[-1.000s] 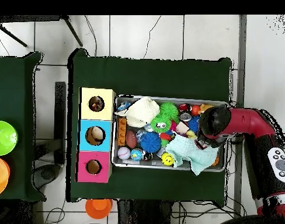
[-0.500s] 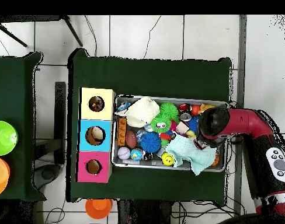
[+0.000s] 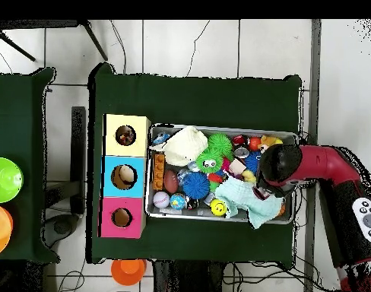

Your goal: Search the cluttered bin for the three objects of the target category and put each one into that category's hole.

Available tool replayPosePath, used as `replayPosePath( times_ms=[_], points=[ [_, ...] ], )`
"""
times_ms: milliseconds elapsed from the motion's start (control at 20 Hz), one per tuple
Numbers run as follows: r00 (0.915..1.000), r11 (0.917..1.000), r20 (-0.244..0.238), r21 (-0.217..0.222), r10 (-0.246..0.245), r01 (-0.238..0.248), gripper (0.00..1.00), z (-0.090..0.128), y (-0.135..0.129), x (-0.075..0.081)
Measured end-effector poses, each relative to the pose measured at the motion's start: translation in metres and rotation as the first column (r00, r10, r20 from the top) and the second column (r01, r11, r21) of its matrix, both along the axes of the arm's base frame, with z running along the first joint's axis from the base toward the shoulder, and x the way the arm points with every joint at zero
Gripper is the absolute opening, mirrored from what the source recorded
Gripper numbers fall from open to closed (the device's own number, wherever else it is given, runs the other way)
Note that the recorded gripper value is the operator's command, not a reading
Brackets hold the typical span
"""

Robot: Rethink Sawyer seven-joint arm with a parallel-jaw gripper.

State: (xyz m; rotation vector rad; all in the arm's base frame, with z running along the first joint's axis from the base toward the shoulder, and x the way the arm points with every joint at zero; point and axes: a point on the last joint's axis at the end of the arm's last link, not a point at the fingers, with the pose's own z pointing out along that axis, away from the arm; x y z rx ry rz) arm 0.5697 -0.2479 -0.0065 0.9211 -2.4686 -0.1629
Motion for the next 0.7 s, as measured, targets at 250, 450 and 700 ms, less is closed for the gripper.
replayPosePath(
  times_ms=[250,450,700],
  points=[
    [0.9986,0.9972,0.039,0.067,-0.035,0.032,0.00,0.055,0.019,0.010],
    [0.9901,0.9861,0.120,0.157,-0.074,0.054,0.00,0.111,0.052,0.036],
    [0.9686,0.9726,0.226,0.227,-0.103,0.051,0.00,0.146,0.082,0.064]
  ],
)
